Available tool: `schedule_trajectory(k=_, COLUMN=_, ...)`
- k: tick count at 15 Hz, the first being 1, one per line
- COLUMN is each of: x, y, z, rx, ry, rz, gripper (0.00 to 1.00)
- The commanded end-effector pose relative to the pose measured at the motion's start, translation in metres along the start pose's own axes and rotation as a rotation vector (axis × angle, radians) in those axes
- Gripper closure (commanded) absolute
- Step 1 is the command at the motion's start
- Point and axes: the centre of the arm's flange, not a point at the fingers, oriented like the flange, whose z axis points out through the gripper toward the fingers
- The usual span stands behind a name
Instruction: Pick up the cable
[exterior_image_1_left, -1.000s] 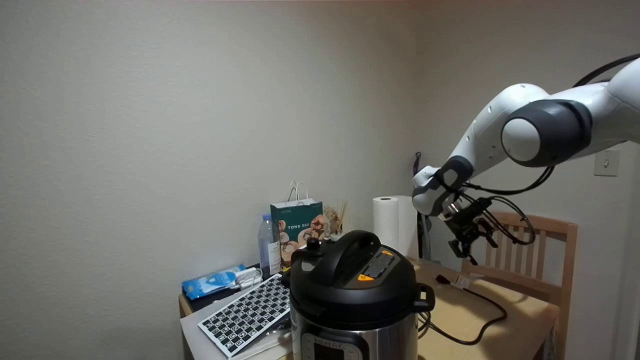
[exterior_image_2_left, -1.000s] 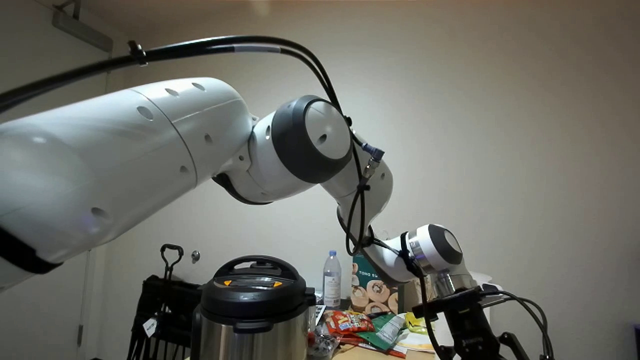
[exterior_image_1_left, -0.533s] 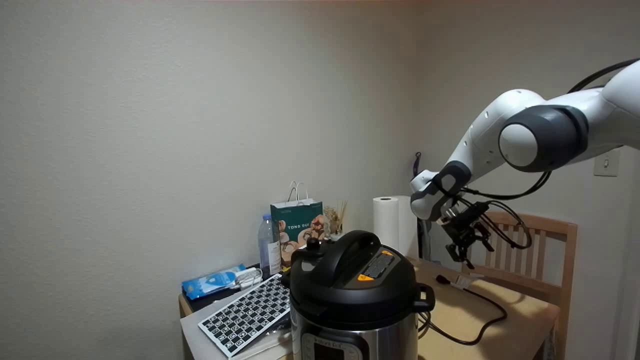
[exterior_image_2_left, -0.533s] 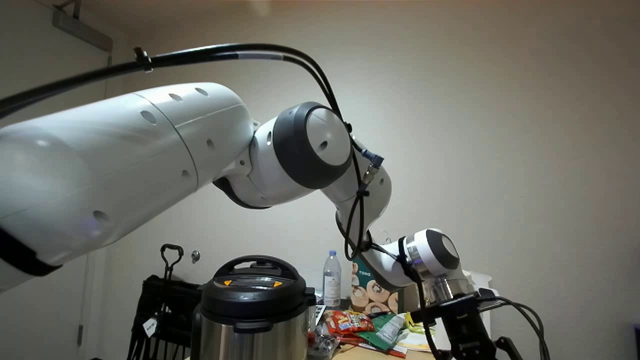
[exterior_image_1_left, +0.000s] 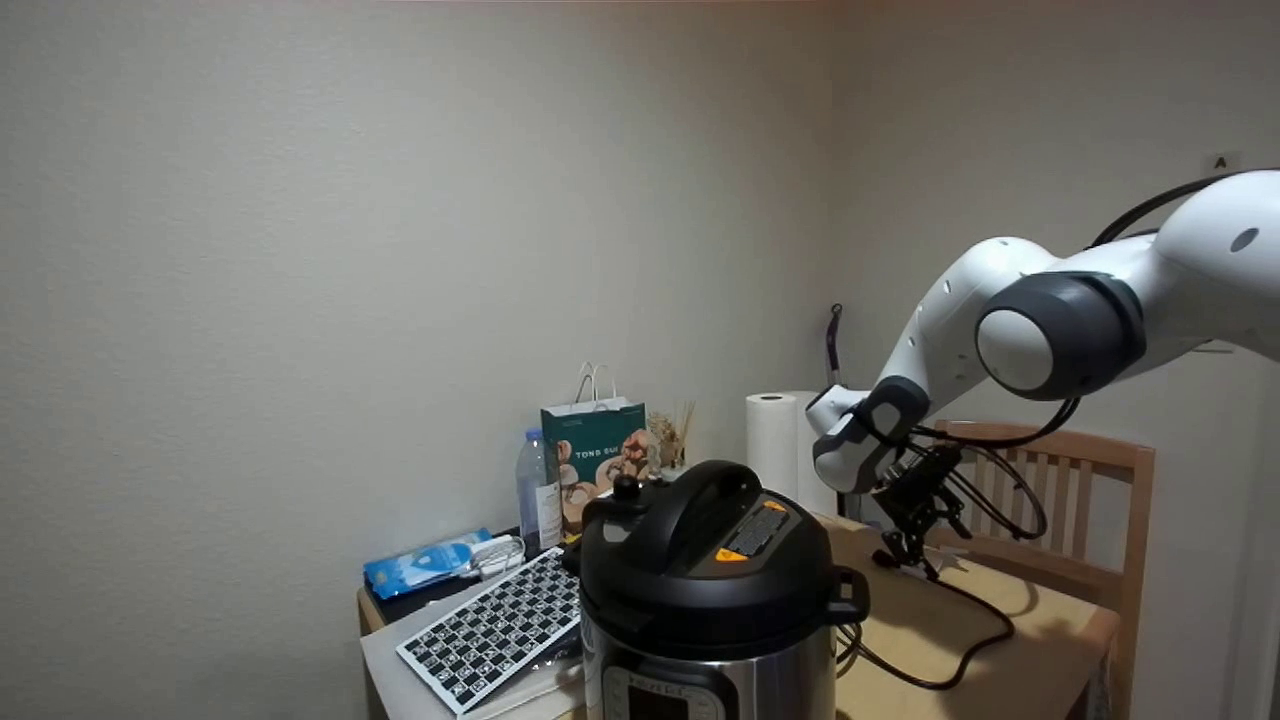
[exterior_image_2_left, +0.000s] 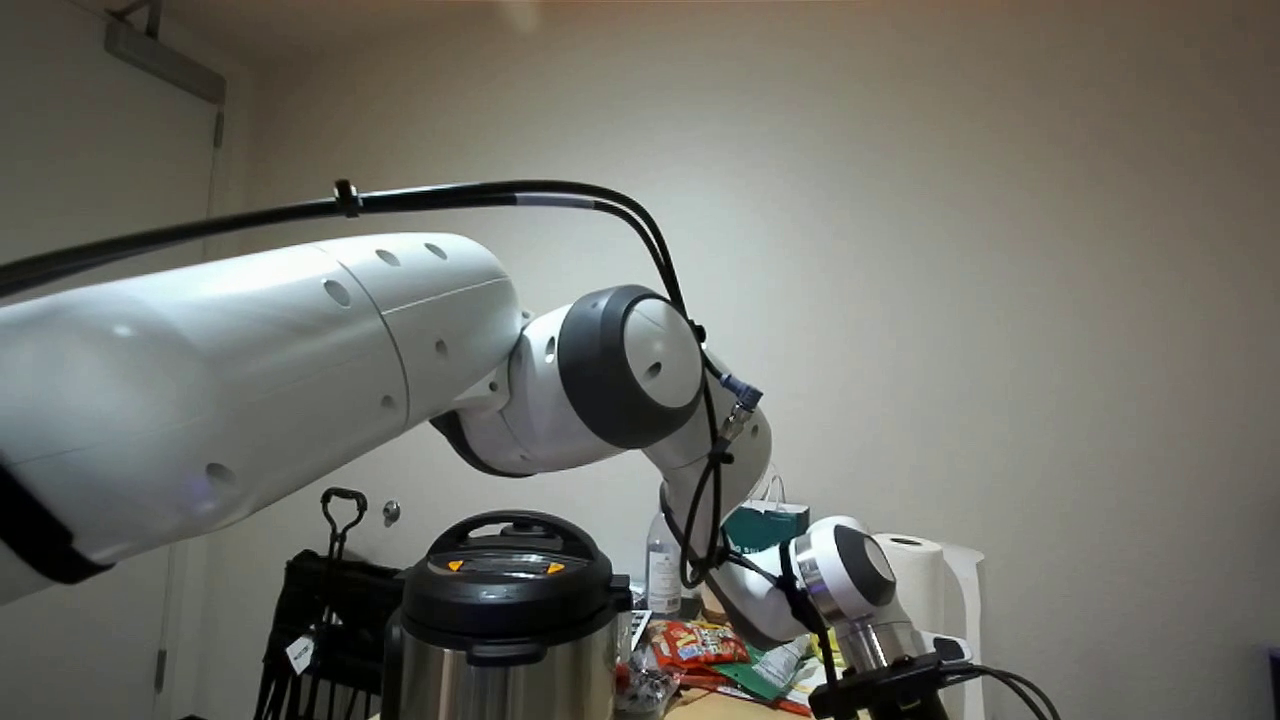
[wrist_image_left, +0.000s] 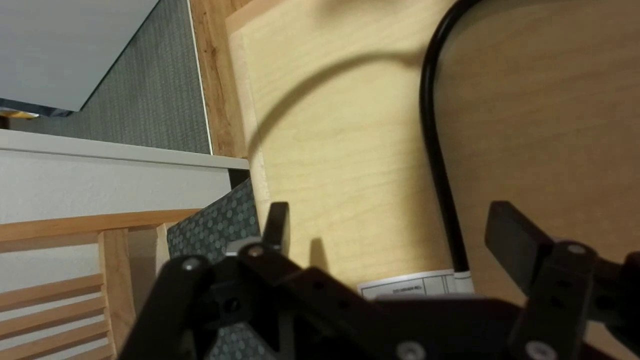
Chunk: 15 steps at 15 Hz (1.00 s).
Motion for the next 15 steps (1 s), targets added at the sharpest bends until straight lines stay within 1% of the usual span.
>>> schedule_trajectory(k=1, x=0.001, y=0.000, z=0.001, rx=-0.001, ry=0.001, rz=-0.001, gripper=0.00)
schedule_trajectory(k=3, x=0.007, y=-0.004, z=0.007, rx=0.005, ry=-0.012, rz=-0.031, gripper=0.00)
schedule_trajectory(k=4, x=0.009, y=-0.005, z=0.010, rx=0.003, ry=-0.024, rz=-0.037, gripper=0.25)
schedule_trajectory(k=5, x=0.012, y=-0.007, z=0.014, rx=0.001, ry=-0.035, rz=-0.043, gripper=0.27)
schedule_trajectory(k=6, x=0.013, y=-0.008, z=0.017, rx=0.001, ry=-0.043, rz=-0.051, gripper=0.32)
schedule_trajectory(k=7, x=0.015, y=-0.010, z=0.020, rx=0.001, ry=-0.053, rz=-0.063, gripper=0.40)
schedule_trajectory(k=12, x=0.024, y=-0.011, z=0.030, rx=0.003, ry=-0.103, rz=-0.123, gripper=0.70)
schedule_trajectory(k=15, x=0.029, y=-0.005, z=0.032, rx=0.007, ry=-0.156, rz=-0.121, gripper=0.88)
